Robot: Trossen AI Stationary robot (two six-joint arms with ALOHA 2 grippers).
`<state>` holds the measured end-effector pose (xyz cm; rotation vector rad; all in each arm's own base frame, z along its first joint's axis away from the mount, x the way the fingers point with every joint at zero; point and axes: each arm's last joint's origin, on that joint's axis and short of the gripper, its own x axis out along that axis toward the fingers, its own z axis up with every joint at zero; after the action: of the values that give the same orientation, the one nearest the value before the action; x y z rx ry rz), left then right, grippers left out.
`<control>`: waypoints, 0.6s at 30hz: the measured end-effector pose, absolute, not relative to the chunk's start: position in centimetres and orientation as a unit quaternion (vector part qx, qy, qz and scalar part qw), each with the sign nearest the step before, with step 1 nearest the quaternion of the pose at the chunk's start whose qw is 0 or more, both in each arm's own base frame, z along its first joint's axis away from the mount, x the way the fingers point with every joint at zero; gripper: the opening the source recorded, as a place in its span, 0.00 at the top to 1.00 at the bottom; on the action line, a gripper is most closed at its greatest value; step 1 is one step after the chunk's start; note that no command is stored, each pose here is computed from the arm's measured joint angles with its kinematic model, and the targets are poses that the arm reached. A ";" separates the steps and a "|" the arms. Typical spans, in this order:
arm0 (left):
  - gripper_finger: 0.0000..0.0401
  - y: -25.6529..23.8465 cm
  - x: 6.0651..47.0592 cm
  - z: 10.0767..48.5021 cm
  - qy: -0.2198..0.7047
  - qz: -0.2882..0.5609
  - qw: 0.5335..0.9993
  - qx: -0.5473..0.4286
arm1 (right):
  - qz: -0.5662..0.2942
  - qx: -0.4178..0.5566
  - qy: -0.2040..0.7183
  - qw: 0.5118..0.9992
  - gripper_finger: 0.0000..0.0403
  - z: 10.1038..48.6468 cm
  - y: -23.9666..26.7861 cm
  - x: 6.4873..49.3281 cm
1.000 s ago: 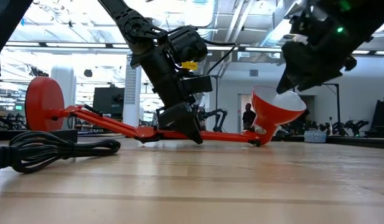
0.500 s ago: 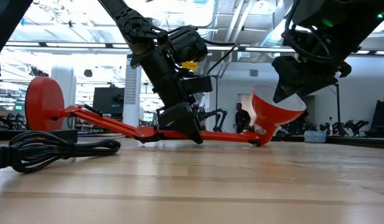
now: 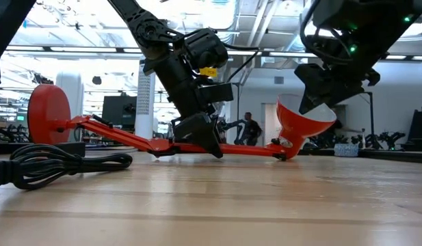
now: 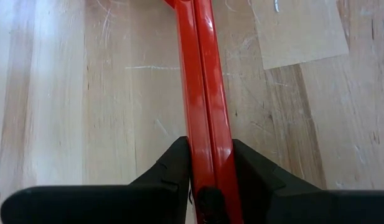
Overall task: Screw lightbulb
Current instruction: Insert the lightbulb in the lamp
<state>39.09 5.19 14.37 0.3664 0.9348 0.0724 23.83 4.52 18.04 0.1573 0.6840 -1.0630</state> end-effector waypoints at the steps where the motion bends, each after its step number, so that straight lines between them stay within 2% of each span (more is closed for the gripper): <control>1: 0.80 5.2 39.1 14.4 0.448 0.034 0.876 0.176 | -0.496 0.074 0.322 0.803 0.29 18.2 4.5 23.9; 11: 0.79 5.2 39.1 14.3 0.449 0.032 0.876 0.177 | -0.459 0.081 0.394 0.792 0.31 20.5 3.3 25.4; 18: 0.68 4.8 39.0 14.9 0.444 0.043 0.876 0.185 | -0.424 0.062 0.458 0.779 0.31 23.6 2.9 26.0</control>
<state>39.05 4.79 14.92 0.3857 0.9260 0.0890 25.96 2.87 23.59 0.1346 0.9900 -0.9155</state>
